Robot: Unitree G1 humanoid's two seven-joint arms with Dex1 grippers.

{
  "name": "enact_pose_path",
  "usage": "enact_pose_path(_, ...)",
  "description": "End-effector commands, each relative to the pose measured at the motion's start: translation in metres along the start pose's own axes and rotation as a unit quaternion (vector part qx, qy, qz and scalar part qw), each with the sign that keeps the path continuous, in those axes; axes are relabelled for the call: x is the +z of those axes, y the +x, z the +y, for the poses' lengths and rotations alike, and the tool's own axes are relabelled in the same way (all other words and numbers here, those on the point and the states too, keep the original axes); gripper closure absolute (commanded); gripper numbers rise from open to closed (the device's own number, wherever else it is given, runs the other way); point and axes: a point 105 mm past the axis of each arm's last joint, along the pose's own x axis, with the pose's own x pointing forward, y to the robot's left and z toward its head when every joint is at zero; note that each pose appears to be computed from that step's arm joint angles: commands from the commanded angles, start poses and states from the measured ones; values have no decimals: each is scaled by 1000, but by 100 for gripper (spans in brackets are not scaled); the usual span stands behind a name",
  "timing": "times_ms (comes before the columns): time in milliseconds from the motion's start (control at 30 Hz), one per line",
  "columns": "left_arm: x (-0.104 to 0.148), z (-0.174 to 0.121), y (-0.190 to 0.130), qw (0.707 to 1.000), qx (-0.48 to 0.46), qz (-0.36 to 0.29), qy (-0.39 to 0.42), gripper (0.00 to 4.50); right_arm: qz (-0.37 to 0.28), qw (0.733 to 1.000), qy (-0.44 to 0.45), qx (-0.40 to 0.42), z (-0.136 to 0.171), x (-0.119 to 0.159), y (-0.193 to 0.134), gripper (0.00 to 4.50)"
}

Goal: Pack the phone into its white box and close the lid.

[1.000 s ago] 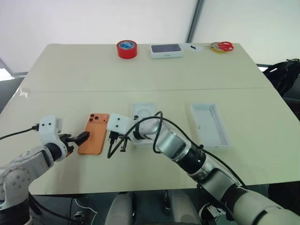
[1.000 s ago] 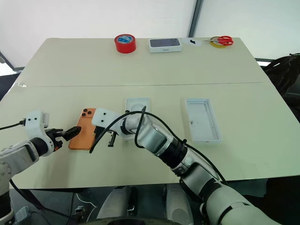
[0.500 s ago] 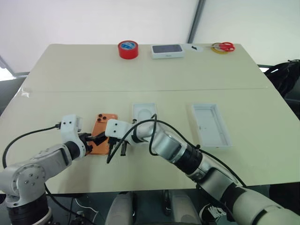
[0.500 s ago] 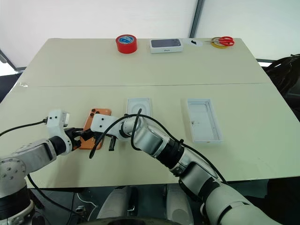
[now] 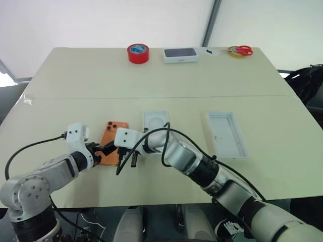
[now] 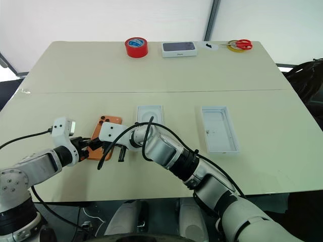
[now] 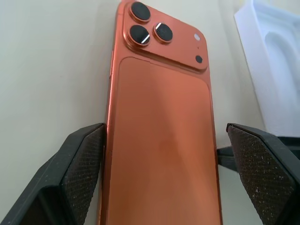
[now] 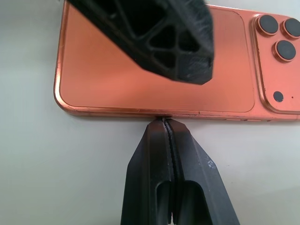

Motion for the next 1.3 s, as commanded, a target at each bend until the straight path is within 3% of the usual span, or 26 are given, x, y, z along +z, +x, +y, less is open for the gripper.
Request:
enact_pose_path(33,4,-30,3,996,-89,-3,-7,20,-14,1000,-5,5,4,7,1,450)
enact_pose_path(300,12,-31,4,994,-107,-3,-18,20,-15,1000,-8,5,4,8,1,450)
enact_pose_path(1033,-13,-27,-7,991,-123,51,13,20,-12,1000,-7,2,3,6,-1,450)
enact_pose_path(1300,6,-17,-2,994,-108,15,-14,20,-12,1000,-8,5,4,5,0,450)
